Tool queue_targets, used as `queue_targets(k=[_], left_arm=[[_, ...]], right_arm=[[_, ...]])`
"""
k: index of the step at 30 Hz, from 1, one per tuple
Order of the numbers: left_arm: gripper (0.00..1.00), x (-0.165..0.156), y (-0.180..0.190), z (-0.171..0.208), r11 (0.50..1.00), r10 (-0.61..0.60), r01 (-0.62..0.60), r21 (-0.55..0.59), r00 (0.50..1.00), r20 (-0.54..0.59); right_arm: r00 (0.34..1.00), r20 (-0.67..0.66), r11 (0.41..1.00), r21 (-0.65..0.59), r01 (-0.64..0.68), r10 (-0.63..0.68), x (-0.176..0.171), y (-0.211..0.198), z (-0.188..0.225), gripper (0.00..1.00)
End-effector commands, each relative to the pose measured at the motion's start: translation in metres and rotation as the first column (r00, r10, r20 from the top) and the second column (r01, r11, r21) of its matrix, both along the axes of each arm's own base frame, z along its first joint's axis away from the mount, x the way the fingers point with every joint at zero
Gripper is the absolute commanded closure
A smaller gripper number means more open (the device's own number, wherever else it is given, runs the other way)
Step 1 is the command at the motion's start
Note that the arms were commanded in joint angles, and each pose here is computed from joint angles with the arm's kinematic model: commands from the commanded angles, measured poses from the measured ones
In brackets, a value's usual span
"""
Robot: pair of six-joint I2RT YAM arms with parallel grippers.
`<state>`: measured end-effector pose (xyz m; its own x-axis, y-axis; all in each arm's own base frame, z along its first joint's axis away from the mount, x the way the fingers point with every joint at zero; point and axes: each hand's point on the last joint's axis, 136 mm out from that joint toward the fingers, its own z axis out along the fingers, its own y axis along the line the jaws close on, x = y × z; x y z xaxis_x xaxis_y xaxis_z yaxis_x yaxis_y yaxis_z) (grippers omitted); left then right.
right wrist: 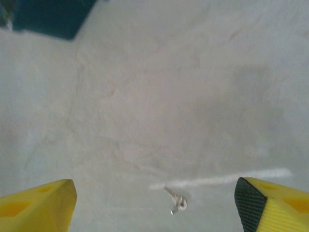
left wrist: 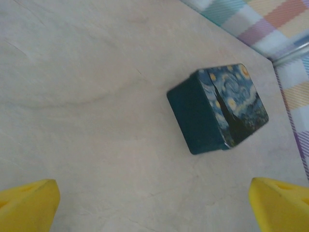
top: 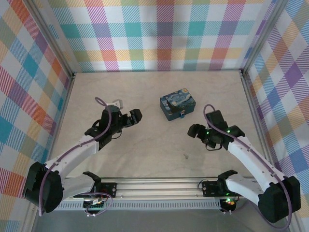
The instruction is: Unlock the padlock with the key
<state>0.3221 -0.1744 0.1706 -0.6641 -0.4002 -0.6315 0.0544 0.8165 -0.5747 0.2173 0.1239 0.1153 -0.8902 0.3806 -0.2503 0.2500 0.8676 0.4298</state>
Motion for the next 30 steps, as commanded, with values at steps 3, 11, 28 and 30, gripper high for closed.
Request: queue_targets(k=[3, 11, 28, 30], left_arm=[[0.00, -0.001, -0.016, -0.007, 1.000, -0.017, 0.017, -0.027, 1.000, -0.005], [0.00, -0.003, -0.018, -0.015, 1.000, -0.019, 0.019, -0.008, 1.000, -0.023], [0.00, -0.005, -0.014, -0.015, 1.000, -0.009, 0.009, 0.006, 1.000, -0.024], [0.00, -0.006, -0.013, -0.015, 1.000, -0.007, 0.008, 0.010, 1.000, -0.025]], right_arm=[[0.982, -0.186, 0.997, -0.066, -0.031, 0.018, -0.045, 0.007, -0.031, 0.19], [0.953, -0.293, 0.991, -0.079, -0.110, 0.082, -0.070, 0.031, -0.063, 0.26], [0.941, -0.326, 0.981, -0.134, -0.142, 0.092, -0.063, 0.044, -0.085, 0.48], [0.940, -0.328, 0.980, -0.139, -0.144, 0.091, -0.063, 0.044, -0.088, 0.51]])
